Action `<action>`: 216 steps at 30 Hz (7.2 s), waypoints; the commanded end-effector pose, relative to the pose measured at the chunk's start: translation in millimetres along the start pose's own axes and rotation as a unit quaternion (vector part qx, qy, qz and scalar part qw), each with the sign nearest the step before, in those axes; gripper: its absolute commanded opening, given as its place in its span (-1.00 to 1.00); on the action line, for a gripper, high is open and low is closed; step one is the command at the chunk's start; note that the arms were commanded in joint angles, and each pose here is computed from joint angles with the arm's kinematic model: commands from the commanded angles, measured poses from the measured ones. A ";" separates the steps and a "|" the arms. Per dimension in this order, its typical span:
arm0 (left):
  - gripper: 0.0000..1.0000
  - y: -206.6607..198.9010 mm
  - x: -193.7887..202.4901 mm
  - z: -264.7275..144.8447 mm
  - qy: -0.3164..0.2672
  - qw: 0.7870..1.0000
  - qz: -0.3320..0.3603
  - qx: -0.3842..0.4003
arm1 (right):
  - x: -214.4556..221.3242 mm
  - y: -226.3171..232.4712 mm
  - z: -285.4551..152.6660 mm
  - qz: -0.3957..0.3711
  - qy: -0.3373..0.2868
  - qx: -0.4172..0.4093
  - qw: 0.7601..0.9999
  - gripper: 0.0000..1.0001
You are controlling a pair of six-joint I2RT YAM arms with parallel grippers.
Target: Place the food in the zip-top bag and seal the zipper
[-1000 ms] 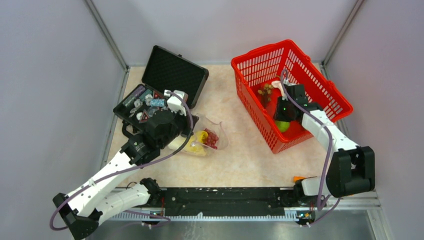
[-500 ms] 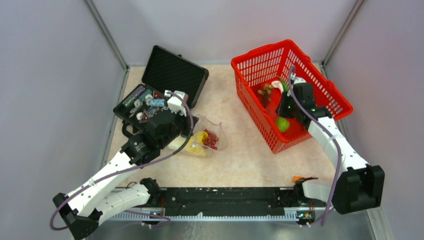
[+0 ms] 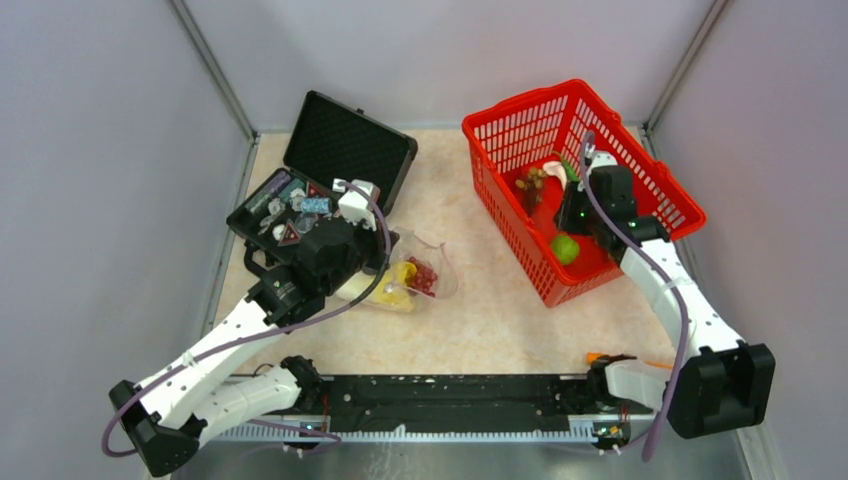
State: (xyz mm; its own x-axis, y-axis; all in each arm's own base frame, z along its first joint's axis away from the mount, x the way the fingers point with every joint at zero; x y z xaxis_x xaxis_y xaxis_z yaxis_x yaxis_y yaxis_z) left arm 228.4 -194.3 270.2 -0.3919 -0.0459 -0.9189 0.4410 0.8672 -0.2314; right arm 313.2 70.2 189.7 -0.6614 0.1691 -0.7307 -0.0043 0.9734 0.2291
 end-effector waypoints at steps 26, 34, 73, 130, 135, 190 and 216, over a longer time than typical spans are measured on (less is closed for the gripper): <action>-1.00 -1.9 -7.6 -4.0 -0.030 0.999 0.012 0.017 | 65.0 -58.3 57.7 -0.044 0.260 0.134 0.955 0.69; -1.00 -0.9 -3.6 -3.7 -0.030 0.999 0.009 0.017 | 67.9 -59.0 77.2 -0.049 0.251 0.125 0.959 0.65; -1.00 -11.0 -3.9 5.3 -0.005 0.999 0.010 0.034 | -42.0 142.5 -142.9 -0.030 -0.152 -0.443 0.883 -0.34; -1.00 -70.3 -75.2 -31.6 -0.087 0.976 -0.082 0.184 | 18.6 288.5 -60.3 -0.146 -0.169 -0.357 0.907 0.33; -1.00 -67.3 -72.4 -31.3 -0.089 0.976 -0.086 0.177 | 18.2 290.0 -59.3 -0.135 -0.176 -0.360 0.906 0.42; -1.00 -14.8 -54.3 -33.3 -0.136 0.982 -0.124 0.050 | 85.9 335.8 -34.9 -0.161 0.116 -0.368 0.908 0.20; -1.00 -14.4 -54.6 -34.3 -0.146 0.979 -0.132 0.053 | 56.4 355.6 -87.5 -0.074 0.021 -0.607 0.791 0.30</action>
State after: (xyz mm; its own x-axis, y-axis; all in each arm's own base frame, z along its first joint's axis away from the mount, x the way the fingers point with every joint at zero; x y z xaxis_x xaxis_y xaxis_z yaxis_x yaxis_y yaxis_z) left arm 215.4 -186.3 309.9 -0.3282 -0.3521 -0.8765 0.4068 0.7848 -0.4675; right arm 207.3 422.6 240.6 -0.7221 -0.0207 -0.6915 -0.6883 0.1226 0.7150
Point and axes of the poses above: each gripper's point midway between its finger pads, its own z axis out along the fingers, its own y axis along the line the jaws close on, x = y × z, the point moved 2 cm from there along -z, back along the fingers, and after that the axes turned 2 degrees about z, right-handed, at the moved point
